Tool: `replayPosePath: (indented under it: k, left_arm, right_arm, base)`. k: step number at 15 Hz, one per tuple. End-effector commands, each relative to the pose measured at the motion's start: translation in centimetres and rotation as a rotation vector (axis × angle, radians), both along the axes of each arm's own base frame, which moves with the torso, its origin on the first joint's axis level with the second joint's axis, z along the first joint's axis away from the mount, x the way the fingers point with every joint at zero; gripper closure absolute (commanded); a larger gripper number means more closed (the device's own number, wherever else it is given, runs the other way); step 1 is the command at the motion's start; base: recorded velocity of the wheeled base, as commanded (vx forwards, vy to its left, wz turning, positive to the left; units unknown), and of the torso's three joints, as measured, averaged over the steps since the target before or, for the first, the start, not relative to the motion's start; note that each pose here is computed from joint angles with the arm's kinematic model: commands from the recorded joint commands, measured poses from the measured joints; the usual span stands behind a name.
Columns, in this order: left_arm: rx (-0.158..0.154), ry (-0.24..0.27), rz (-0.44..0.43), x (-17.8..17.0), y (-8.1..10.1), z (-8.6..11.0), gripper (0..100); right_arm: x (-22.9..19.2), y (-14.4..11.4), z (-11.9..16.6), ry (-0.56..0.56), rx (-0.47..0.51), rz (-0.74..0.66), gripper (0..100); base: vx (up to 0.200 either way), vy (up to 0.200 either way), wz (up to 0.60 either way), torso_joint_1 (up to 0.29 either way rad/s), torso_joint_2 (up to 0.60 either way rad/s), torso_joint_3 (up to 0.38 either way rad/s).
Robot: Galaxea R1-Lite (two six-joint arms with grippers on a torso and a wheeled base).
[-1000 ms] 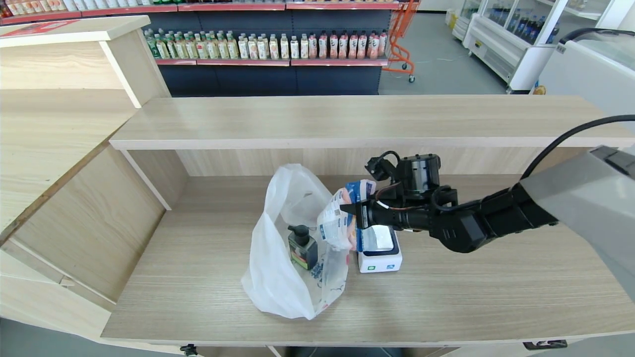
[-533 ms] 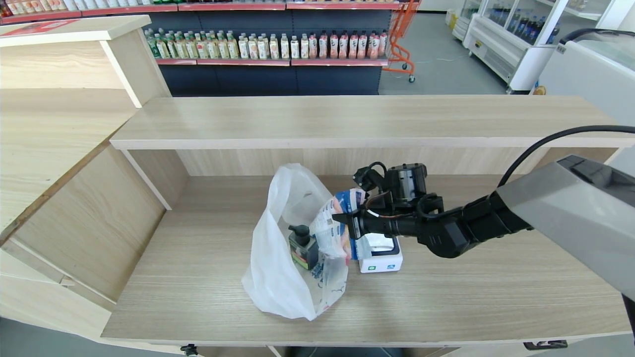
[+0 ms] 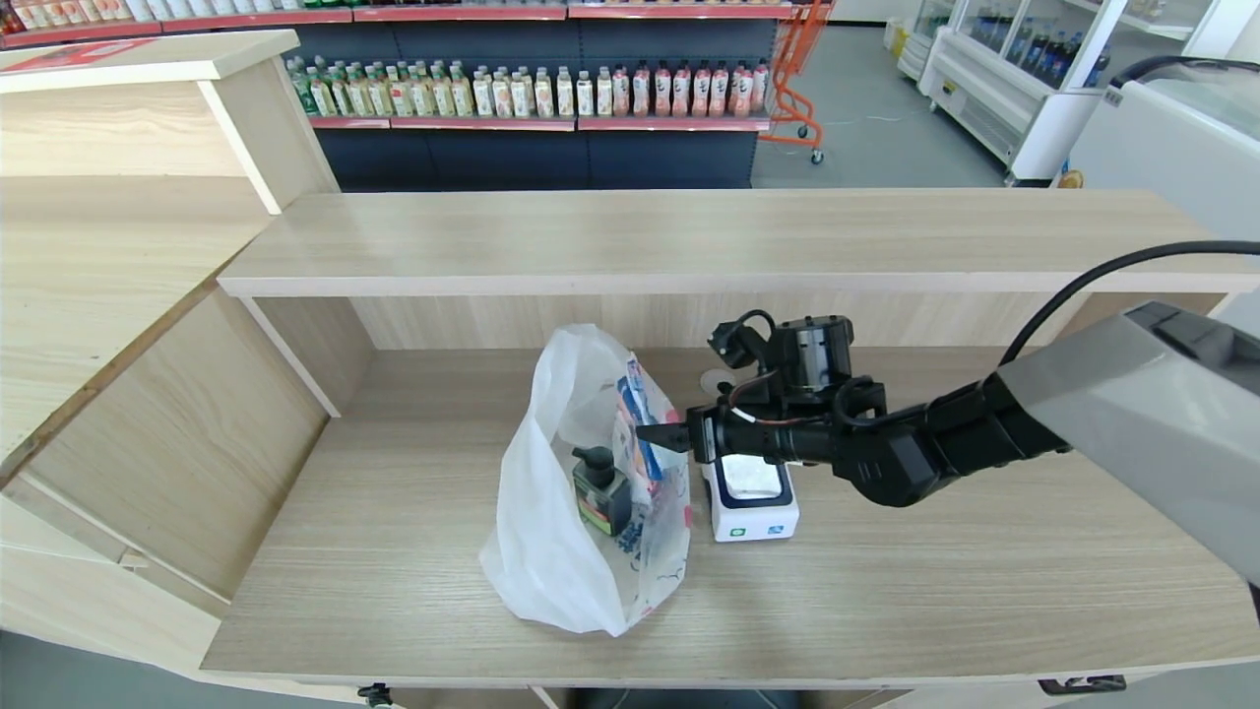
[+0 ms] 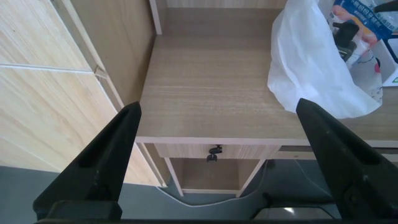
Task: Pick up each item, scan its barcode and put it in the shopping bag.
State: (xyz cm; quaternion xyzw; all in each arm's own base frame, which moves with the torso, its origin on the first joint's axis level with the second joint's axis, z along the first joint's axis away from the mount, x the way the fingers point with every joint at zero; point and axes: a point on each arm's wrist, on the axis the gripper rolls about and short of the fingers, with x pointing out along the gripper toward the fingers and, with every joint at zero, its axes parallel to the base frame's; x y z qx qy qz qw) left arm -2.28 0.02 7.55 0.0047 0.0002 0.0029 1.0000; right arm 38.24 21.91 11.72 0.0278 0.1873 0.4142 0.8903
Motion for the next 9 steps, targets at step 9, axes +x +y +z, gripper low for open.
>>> replayPosePath:
  k: [9]
  left_arm:
    - [0.000,0.000,0.000,0.0,0.0,0.0,0]
  right_arm:
    - [-14.3,-12.9,12.5,-0.060,0.185,-0.191,0]
  base:
    - [0.000,0.000,0.00,0.000,0.00,0.000]
